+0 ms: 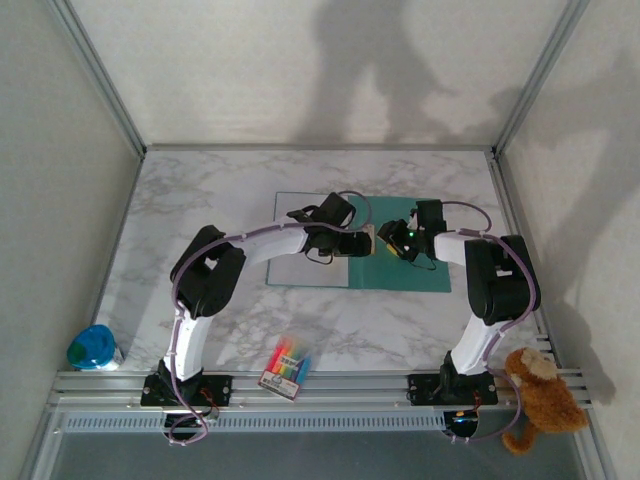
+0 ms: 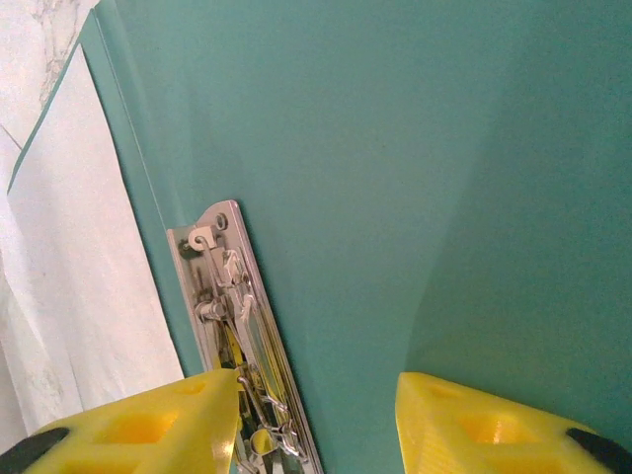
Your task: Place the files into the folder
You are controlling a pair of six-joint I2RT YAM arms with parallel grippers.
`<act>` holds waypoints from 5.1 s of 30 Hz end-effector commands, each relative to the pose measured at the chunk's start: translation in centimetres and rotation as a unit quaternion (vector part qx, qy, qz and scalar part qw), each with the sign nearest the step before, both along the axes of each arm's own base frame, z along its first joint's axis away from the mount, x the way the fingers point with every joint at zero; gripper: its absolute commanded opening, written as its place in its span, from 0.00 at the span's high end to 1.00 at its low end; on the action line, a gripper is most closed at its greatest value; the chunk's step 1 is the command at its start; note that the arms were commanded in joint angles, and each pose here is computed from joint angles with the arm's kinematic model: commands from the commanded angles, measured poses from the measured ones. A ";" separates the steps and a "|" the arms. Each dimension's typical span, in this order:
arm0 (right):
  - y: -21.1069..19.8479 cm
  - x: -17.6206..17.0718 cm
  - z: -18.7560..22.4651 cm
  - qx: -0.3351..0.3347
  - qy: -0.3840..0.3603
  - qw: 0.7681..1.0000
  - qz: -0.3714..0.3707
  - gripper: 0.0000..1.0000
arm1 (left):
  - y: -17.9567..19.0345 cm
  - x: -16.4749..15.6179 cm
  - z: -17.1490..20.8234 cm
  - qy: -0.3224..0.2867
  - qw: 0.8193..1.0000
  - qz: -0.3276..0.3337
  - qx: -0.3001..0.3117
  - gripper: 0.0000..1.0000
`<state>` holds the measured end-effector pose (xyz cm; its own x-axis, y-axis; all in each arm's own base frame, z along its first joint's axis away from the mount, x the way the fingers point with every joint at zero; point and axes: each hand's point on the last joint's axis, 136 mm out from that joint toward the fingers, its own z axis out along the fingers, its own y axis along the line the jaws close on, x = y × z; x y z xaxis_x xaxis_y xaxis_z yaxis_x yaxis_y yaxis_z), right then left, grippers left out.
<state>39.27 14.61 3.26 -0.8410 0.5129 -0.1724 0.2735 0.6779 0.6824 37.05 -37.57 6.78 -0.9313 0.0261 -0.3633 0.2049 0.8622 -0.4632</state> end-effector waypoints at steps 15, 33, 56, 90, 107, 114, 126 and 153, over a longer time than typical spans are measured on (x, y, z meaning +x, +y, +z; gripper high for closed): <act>5.4 0.2 2.0 0.024 -0.023 0.996 0.087 0.54 | 4.0 2.4 4.4 -0.086 0.986 0.136 0.037 0.19; -1.4 0.0 2.2 -0.054 -0.048 0.997 -0.005 0.46 | 1.5 1.1 0.8 -0.098 0.974 0.144 0.146 0.30; -1.8 0.1 -0.5 -0.022 -0.005 0.999 -0.027 0.51 | -0.1 1.2 -3.3 -0.076 0.972 0.126 0.181 0.73; -1.4 0.2 -0.7 -0.009 0.001 1.000 -0.022 0.54 | 0.3 1.0 -3.9 -0.082 0.965 0.125 0.215 0.67; -1.3 0.2 -0.8 -0.007 0.004 1.000 -0.020 0.54 | 0.4 1.3 -3.9 -0.085 0.963 0.126 0.222 0.64; -1.3 0.2 -0.8 -0.006 0.004 1.000 -0.020 0.54 | 0.4 1.6 -3.1 -0.092 0.963 0.130 0.218 0.67; -1.1 0.3 -0.8 -0.002 0.004 1.000 -0.019 0.54 | 0.7 1.5 -4.2 -0.077 0.964 0.128 0.220 0.83; 0.1 -0.6 -1.9 0.000 0.027 1.000 -0.005 0.56 | 0.3 -0.1 -7.4 -0.036 0.976 0.111 0.183 0.95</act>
